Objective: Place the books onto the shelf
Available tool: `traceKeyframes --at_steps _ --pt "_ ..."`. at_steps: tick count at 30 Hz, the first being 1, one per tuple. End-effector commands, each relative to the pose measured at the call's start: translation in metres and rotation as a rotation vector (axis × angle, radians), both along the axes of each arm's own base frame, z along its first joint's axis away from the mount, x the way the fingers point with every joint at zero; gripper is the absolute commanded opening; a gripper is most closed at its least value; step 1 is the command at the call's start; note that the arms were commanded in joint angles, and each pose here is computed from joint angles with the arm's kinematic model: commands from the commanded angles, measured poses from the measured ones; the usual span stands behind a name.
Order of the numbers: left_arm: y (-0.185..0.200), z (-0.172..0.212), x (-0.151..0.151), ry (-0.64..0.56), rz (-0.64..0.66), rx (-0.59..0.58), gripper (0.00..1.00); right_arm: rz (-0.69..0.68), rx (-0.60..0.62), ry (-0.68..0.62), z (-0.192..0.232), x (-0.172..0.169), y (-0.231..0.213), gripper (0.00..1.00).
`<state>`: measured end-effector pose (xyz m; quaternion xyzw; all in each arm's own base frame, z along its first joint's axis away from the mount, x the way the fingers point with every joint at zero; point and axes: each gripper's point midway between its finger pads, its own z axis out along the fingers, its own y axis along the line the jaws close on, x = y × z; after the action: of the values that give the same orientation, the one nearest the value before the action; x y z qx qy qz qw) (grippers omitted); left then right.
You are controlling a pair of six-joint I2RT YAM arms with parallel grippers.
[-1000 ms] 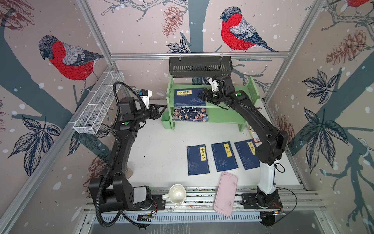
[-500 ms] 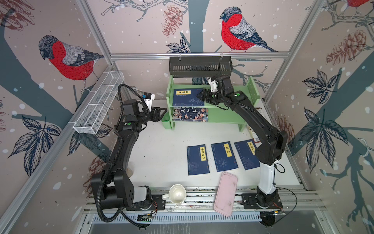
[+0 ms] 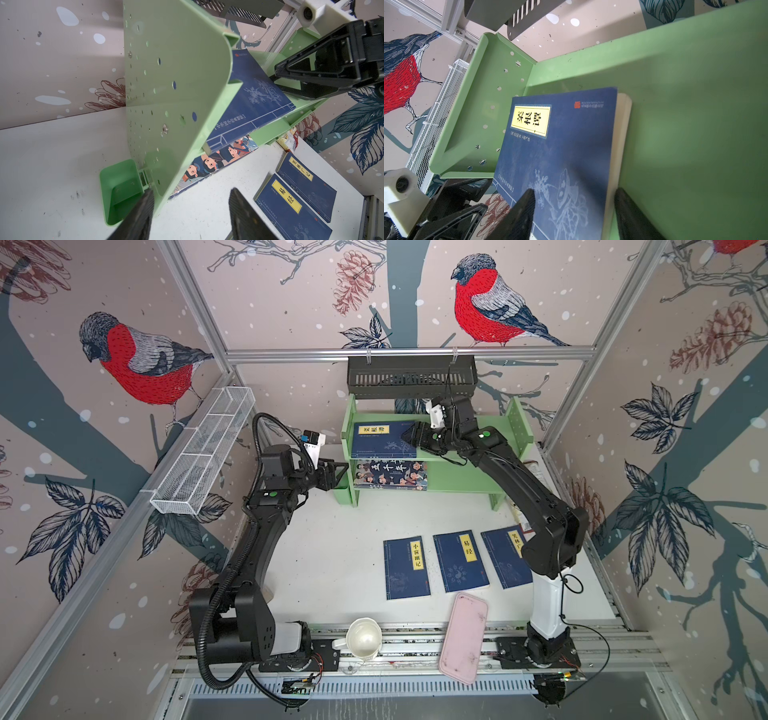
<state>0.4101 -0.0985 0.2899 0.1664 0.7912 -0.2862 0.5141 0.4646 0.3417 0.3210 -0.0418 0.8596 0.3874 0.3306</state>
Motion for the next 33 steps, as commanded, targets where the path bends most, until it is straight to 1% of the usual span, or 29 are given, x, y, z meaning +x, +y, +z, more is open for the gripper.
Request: traceKeyframes --at_steps 1,8,17,26,33 --pt "0.001 0.003 0.001 -0.04 -0.001 0.022 0.58 0.009 0.005 0.013 -0.002 -0.001 0.004 0.63" --pt "0.003 0.004 0.003 -0.043 0.016 0.013 0.58 0.018 0.005 0.014 -0.003 -0.003 0.008 0.63" --pt "-0.007 0.007 0.01 -0.066 -0.011 0.004 0.59 0.011 0.004 0.007 0.002 -0.007 0.004 0.64" --pt "-0.002 0.008 0.022 -0.092 0.061 0.031 0.59 0.014 0.009 0.01 0.002 -0.009 0.004 0.65" --pt "0.0 0.009 0.025 -0.108 0.081 0.029 0.59 0.007 0.006 0.004 0.004 -0.01 0.001 0.65"
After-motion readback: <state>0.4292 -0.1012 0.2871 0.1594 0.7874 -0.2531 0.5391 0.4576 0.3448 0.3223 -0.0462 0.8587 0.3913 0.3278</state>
